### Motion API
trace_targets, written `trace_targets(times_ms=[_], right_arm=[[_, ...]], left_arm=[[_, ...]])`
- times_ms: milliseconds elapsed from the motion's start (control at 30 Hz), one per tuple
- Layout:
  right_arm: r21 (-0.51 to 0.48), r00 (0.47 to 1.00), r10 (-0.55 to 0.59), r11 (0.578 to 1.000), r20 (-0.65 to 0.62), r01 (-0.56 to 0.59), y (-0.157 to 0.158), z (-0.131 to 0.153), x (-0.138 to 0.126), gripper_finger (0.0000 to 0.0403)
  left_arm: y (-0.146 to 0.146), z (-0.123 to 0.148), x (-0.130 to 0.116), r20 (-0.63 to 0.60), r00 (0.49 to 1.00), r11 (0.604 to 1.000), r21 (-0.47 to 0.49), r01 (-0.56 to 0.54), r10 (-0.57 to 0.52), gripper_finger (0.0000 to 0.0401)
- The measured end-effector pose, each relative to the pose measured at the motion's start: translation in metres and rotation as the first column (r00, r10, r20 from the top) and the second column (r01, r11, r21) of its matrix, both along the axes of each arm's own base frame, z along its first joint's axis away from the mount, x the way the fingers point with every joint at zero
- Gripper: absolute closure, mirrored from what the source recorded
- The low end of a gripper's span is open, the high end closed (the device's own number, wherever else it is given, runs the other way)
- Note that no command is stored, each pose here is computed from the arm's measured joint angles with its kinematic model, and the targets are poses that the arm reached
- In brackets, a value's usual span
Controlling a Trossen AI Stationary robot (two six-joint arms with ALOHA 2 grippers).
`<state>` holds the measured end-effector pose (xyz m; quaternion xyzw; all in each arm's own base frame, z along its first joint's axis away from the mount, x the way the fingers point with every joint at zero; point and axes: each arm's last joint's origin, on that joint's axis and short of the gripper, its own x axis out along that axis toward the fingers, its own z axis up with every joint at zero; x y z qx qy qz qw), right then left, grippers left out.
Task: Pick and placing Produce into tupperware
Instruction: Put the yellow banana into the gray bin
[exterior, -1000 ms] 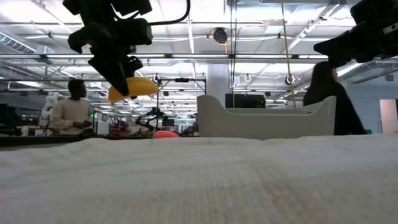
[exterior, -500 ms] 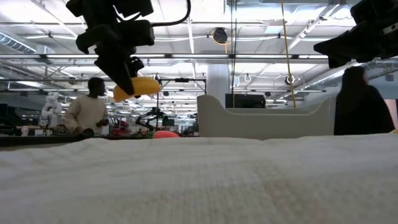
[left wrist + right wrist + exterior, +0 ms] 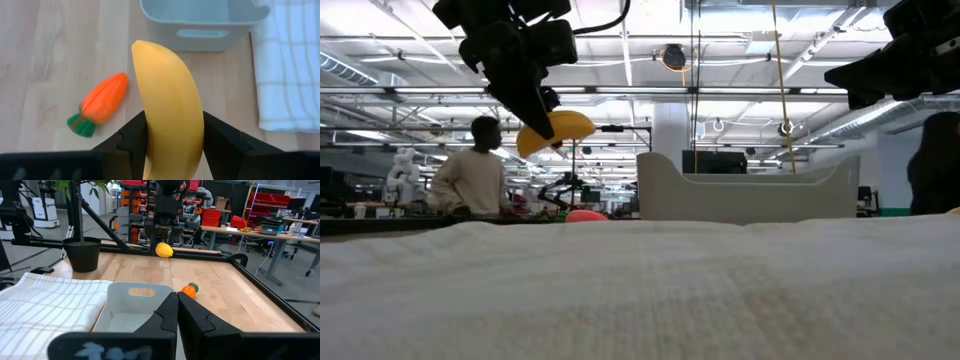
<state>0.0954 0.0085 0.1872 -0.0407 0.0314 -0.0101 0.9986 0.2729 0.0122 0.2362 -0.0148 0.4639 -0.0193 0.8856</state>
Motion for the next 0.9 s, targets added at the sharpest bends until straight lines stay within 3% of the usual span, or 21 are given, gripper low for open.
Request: trace_targets(times_ms=[400,900], right_arm=[[0.000,1.000,0.000,1.000,0.000,0.000,0.000,0.000,0.000,0.0403],[0.003,1.000,-0.001,1.000,0.000,0.001,0.000,0.000,0.000,0.0403]], left_arm=[[0.002,0.034,0.032,0.034,0.998,0.998,0.035,0.045,-0.046,0.0242],[-0.011,0.022,0.086,-0.007,0.990,0.988,0.060,0.142,-0.142,0.0242]])
